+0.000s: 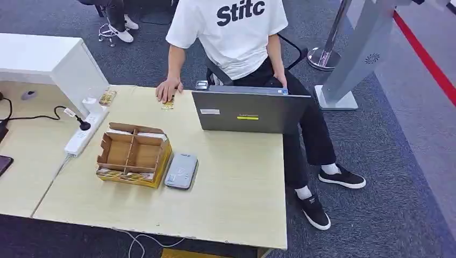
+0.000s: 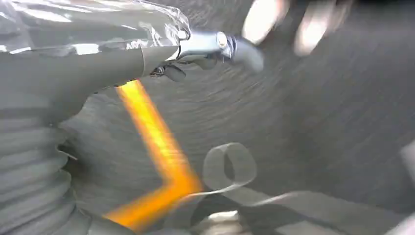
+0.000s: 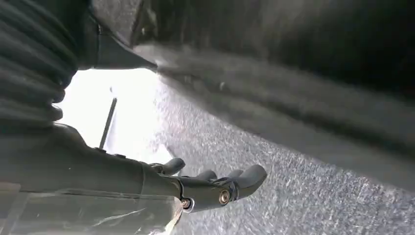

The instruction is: Pass the card to the sensor for recognition and then transmit it.

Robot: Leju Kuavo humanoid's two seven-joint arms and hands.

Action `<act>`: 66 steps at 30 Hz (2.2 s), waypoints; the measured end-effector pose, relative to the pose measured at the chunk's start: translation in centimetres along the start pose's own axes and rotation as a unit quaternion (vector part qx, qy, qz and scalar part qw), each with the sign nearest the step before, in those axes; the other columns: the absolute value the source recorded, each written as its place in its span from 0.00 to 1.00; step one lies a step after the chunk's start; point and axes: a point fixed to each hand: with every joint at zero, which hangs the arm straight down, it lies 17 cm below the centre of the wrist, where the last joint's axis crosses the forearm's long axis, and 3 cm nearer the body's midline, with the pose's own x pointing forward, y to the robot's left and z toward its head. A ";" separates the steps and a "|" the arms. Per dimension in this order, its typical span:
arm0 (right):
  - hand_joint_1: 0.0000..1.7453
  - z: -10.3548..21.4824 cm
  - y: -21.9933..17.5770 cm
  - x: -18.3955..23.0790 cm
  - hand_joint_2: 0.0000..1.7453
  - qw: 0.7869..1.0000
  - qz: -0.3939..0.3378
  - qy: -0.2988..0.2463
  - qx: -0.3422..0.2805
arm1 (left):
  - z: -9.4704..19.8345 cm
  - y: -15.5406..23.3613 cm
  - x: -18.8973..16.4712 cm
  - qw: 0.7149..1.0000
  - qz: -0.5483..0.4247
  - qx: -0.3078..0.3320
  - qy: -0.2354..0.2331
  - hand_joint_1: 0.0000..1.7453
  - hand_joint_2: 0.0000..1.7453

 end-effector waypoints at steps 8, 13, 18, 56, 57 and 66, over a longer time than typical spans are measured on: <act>0.00 0.0 -0.3 0.0 1.00 1.000 0.000 0.006 0.001 | -3.5 1.7 16.8 0.973 0.100 0.007 -0.210 0.00 1.00; 0.00 0.0 -0.3 0.0 1.00 1.000 -0.012 0.005 0.001 | -2.9 -1.4 26.6 0.930 0.125 -0.104 -0.331 0.00 1.00; 0.00 0.0 -0.3 0.1 1.00 1.000 -0.019 -0.005 0.004 | -0.4 -1.6 37.5 0.868 0.016 -0.123 -0.482 0.00 1.00; 0.00 0.1 0.3 0.8 1.00 0.999 0.040 -0.005 0.026 | 15.5 -33.0 39.0 0.507 -0.466 -0.109 -0.717 1.00 1.00; 0.00 0.1 0.3 0.8 1.00 0.999 0.040 -0.006 0.026 | 15.7 -32.9 39.0 0.508 -0.464 -0.108 -0.718 1.00 1.00; 0.00 0.1 0.2 0.8 1.00 0.999 0.041 -0.005 0.026 | 17.6 -32.1 40.5 0.512 -0.430 -0.097 -0.738 1.00 1.00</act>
